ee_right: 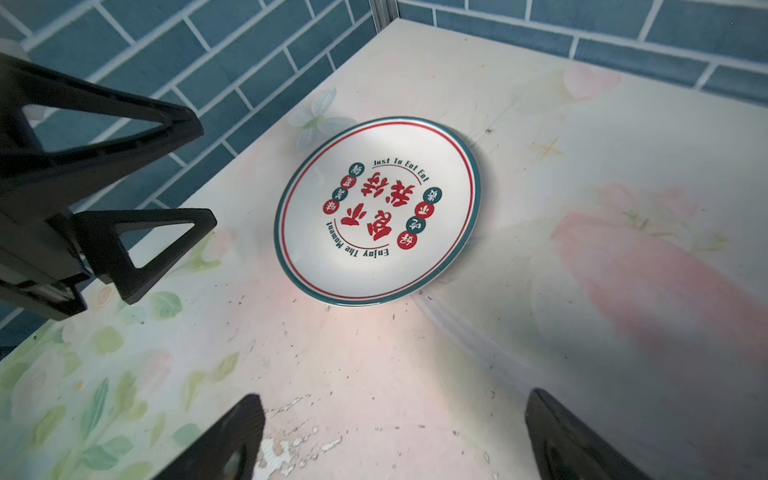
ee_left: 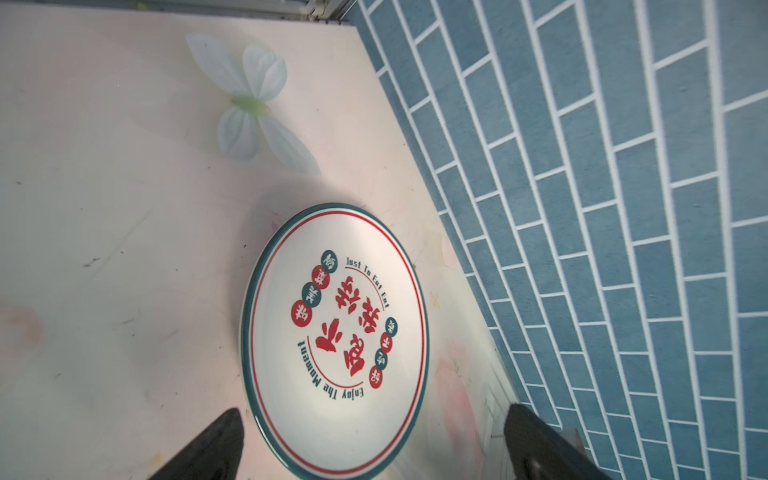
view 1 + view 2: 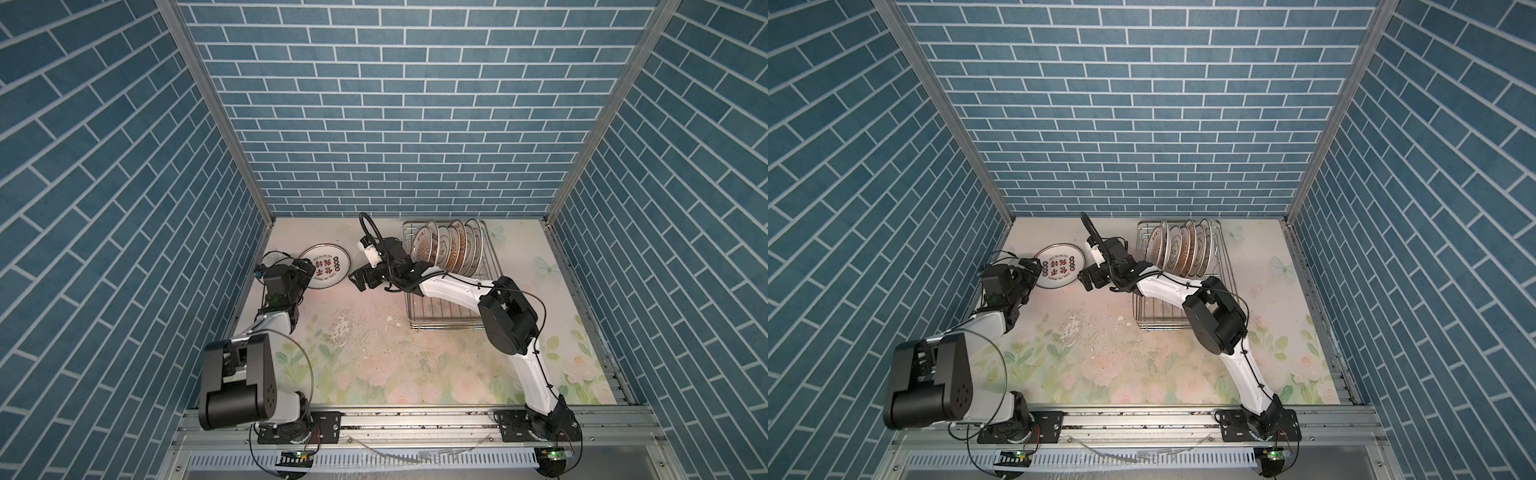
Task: Unload the plates from the dish rack
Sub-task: 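Open the left gripper, leaving the printed plate lying flat on the table, then withdraw the left gripper while the right gripper reaches into the rack, then lower the right gripper onto the rim of the outermost plate in the rack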
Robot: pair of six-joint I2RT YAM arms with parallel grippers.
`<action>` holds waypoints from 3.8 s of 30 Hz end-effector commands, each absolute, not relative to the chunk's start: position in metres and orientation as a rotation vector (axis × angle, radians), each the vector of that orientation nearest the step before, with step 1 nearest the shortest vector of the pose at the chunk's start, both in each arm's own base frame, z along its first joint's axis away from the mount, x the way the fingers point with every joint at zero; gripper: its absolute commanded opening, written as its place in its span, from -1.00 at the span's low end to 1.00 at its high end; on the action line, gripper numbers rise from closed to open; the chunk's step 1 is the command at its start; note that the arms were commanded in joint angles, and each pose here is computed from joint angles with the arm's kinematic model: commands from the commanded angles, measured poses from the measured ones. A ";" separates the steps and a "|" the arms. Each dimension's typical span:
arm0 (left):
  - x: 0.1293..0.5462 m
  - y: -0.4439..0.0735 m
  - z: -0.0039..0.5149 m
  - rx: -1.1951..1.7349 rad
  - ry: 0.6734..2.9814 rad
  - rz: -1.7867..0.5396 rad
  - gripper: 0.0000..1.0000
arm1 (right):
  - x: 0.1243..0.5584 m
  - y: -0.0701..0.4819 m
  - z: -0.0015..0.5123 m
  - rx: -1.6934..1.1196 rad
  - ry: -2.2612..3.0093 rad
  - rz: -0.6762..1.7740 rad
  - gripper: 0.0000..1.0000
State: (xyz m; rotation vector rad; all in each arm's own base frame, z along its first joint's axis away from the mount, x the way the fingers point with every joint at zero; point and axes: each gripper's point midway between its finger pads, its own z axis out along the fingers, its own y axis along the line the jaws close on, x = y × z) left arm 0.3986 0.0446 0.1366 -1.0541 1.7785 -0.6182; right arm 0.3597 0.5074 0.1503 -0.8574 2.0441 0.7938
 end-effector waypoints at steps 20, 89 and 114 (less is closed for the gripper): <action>0.303 -0.085 0.270 -0.313 1.622 -0.887 0.99 | 0.300 0.389 0.275 -0.723 1.746 0.637 0.98; 0.312 -0.216 0.237 0.111 1.747 -0.955 0.99 | 0.424 0.282 0.242 -0.295 2.023 0.094 -0.26; 0.308 -0.213 0.228 0.084 1.770 -0.961 0.99 | 0.460 0.275 0.220 -0.190 2.067 -0.243 -0.57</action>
